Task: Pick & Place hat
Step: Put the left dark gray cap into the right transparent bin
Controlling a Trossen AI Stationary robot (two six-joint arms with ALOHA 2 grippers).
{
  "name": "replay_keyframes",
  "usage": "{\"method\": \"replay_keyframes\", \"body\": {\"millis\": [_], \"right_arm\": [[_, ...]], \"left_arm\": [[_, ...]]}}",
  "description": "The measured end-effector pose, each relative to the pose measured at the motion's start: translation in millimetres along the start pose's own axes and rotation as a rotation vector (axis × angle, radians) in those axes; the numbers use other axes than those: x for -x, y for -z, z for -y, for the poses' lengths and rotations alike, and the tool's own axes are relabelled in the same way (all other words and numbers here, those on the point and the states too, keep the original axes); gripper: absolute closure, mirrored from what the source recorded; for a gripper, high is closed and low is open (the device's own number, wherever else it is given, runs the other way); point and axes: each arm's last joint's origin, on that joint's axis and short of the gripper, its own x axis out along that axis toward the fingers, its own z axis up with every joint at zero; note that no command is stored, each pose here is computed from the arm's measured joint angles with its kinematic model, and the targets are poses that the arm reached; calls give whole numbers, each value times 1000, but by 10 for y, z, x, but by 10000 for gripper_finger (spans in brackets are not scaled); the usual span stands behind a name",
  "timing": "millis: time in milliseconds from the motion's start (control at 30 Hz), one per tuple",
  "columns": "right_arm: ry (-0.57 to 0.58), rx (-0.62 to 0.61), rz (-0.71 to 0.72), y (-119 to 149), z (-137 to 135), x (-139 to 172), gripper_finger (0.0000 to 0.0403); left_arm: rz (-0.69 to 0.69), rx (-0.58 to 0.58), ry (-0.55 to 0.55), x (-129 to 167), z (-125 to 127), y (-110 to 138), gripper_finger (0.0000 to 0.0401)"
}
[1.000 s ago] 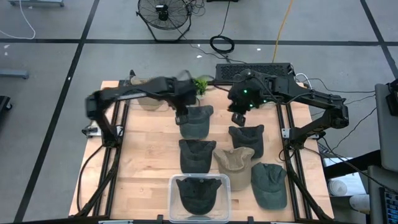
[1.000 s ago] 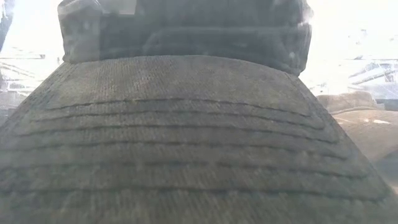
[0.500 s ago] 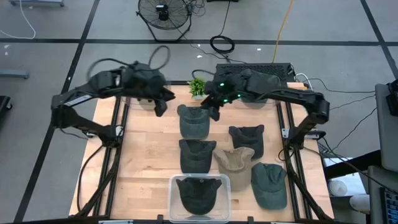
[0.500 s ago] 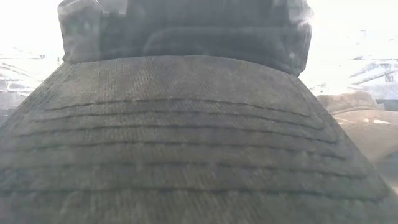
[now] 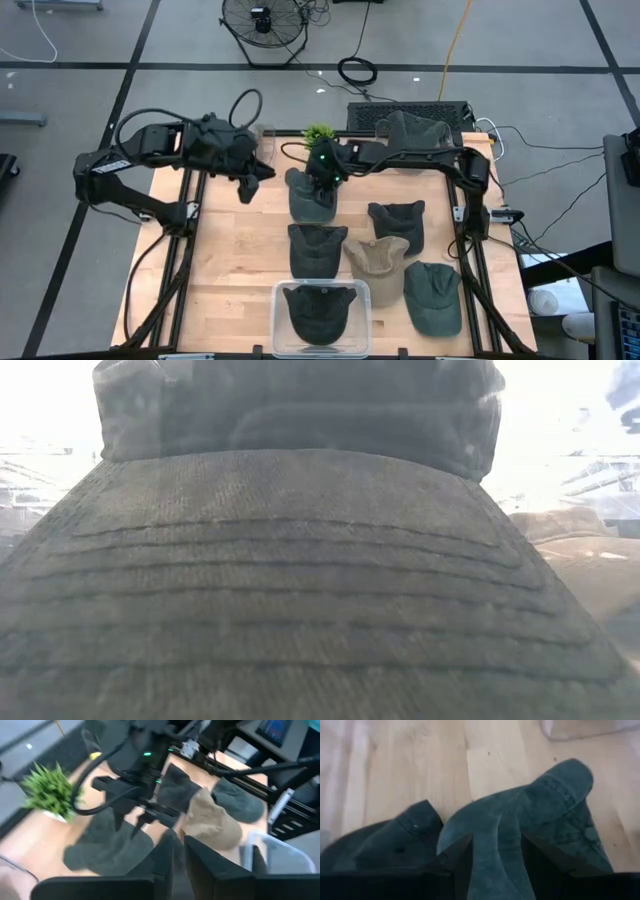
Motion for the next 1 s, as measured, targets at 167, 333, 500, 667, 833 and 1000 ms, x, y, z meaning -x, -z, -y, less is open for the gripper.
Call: {"method": "replay_keyframes", "body": {"millis": [167,333,500,667,833,1000], "right_arm": [[58,57,-44,79,32,-188,245],[61,119,-48,111,49,-320,245],[62,112,-73,181,84,-454,245],[76,107,-53,261,102,-506,245],[72,31,-95,418,126,-572,252],[59,-9,-122,504,104,-594,309]], "left_arm": [[-71,37,27,8,116,109,350],[-103,39,34,20,199,178,350],[-107,36,9,28,227,212,350],[-108,48,10,29,236,217,350],[-111,40,15,32,251,225,350],[-115,23,23,35,270,237,350]]}}
